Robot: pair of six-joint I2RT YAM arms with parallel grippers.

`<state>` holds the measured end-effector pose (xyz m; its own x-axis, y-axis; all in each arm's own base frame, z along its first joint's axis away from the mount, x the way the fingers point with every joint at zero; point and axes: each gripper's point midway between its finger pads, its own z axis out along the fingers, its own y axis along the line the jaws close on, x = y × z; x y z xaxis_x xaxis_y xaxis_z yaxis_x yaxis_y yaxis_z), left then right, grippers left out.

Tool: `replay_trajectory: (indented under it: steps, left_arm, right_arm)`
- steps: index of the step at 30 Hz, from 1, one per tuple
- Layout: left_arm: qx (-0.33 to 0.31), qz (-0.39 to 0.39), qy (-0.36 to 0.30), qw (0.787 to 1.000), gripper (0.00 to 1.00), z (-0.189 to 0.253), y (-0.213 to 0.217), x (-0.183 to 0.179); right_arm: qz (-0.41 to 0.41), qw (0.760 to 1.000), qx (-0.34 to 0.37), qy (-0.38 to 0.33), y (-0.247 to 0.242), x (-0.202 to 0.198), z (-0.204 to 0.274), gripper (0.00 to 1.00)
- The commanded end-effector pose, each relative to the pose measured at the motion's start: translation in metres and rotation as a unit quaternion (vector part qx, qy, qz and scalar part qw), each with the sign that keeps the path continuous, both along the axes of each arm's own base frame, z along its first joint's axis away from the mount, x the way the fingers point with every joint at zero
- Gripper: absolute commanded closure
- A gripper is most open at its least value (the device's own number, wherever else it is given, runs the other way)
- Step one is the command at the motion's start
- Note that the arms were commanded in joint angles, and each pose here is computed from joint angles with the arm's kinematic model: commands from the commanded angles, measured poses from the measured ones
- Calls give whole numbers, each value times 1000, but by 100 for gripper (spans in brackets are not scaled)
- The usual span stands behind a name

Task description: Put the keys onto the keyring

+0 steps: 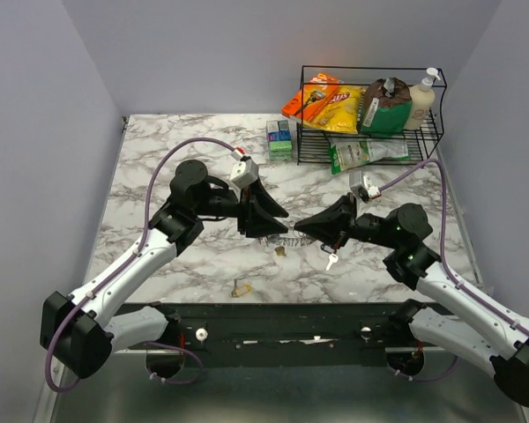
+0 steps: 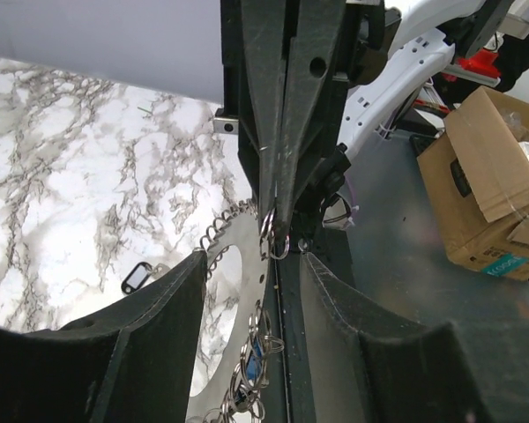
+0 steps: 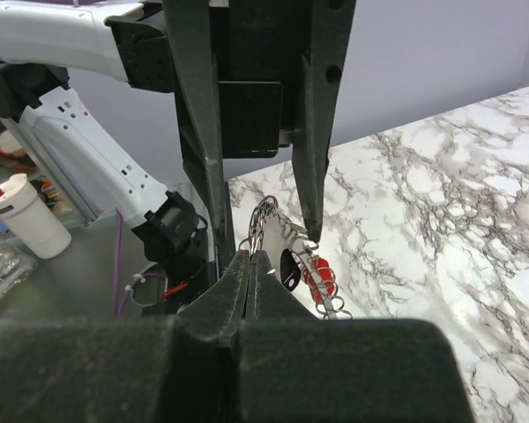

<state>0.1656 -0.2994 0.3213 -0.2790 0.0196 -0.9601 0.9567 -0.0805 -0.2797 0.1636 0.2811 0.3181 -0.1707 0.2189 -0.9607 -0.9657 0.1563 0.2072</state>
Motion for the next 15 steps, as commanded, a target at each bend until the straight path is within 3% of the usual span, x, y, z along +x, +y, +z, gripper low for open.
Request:
replay_trajectory:
  steps: [1, 8, 15]
  left_arm:
    - [1, -8, 3, 1000, 45, -5, -2, 1]
    - [2, -14, 1, 1000, 51, -4, -8, -1]
    - [10, -15, 3, 1000, 70, -7, -14, -1]
  right_arm:
    - [-7, 999, 36, -40, -5, -4, 28, 100]
    - [-5, 999, 34, -39, -4, -4, 27, 100]
    - [-2, 999, 31, -38, -3, -3, 25, 100]
